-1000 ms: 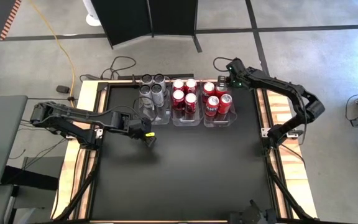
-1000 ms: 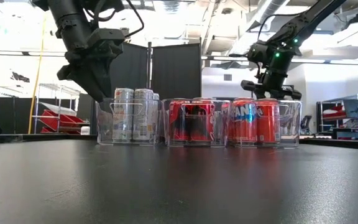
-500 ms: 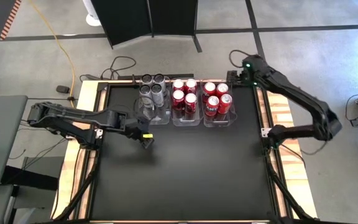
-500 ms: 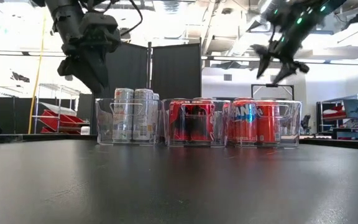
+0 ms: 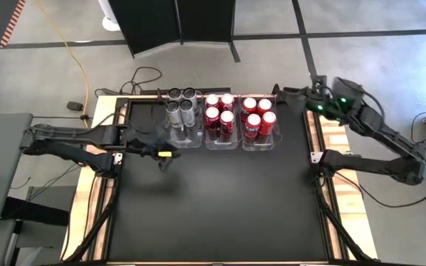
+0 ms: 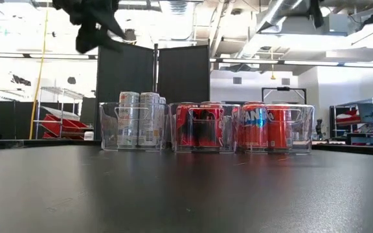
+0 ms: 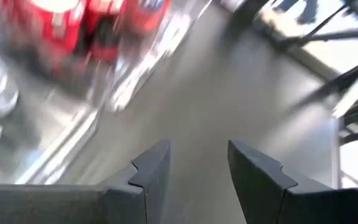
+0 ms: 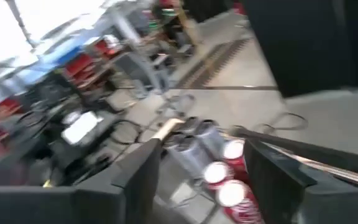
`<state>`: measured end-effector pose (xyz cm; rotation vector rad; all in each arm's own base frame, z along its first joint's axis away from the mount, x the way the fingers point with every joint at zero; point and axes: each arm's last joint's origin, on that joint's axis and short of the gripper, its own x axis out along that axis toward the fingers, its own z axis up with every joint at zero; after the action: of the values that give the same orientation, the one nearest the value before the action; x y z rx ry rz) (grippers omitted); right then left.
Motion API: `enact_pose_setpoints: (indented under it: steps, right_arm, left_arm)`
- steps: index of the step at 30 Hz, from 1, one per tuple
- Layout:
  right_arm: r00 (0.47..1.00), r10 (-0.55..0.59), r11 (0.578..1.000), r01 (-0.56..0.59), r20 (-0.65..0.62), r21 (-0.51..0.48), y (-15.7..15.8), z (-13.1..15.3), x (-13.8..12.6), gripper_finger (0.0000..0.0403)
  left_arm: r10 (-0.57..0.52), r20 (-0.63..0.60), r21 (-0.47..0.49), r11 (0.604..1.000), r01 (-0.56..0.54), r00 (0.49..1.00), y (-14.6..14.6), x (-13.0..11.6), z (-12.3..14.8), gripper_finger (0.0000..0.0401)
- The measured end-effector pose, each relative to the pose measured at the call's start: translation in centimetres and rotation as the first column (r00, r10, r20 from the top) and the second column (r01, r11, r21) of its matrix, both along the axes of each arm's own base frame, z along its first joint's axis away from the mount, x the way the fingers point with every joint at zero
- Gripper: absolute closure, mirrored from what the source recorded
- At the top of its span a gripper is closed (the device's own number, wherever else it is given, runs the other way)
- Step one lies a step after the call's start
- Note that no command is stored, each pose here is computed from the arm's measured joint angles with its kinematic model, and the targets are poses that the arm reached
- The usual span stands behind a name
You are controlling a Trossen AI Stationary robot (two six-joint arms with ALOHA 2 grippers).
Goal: Sort soda cans
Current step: Return to Home Position
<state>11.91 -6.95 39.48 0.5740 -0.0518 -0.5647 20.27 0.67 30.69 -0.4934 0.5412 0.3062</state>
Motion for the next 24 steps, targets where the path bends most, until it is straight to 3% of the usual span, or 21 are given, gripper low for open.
enact_pose_setpoints:
  steps: [6, 12, 14, 16, 20, 22, 24]
  right_arm:
    - [0.988, 0.157, 0.987, -0.157, 0.009, -0.031, 2.3, 0.3, -0.1, 0.0271]
    - [0.929, 0.363, 0.928, -0.368, -0.078, -0.064, 4.7, -0.2, 0.5, 0.0386]
    - [0.897, 0.424, 0.903, -0.429, -0.121, -0.012, 5.5, -0.9, 0.5, 0.0394]
    - [0.871, 0.468, 0.884, -0.457, -0.152, 0.102, 6.3, -1.7, 0.4, 0.0389]
    - [0.851, 0.474, 0.857, -0.386, -0.227, 0.341, 7.3, -3.5, -0.1, 0.0394]
    - [0.835, 0.485, 0.852, -0.383, -0.262, 0.356, 7.8, -3.8, -0.2, 0.0399]
    - [0.816, 0.510, 0.852, -0.435, -0.274, 0.290, 8.3, -3.6, -0.1, 0.0400]
  left_arm:
    - [-0.090, 0.213, 0.134, 0.989, 0.062, 0.973, -0.3, -1.0, 2.8, 0.0256]
    - [-0.189, 0.389, 0.256, 0.962, 0.091, 0.902, -1.2, -2.0, 5.3, 0.0325]
    - [-0.190, 0.398, 0.266, 0.960, 0.086, 0.898, -1.4, -2.4, 5.5, 0.0361]
    - [-0.188, 0.381, 0.265, 0.960, 0.088, 0.906, -1.5, -2.7, 5.4, 0.0390]
    - [-0.174, 0.297, 0.231, 0.967, 0.106, 0.939, -1.4, -3.4, 4.5, 0.0395]
    - [-0.164, 0.241, 0.210, 0.971, 0.114, 0.957, -1.4, -3.6, 3.9, 0.0398]
    - [-0.158, 0.197, 0.196, 0.973, 0.119, 0.967, -1.4, -3.8, 3.5, 0.0400]
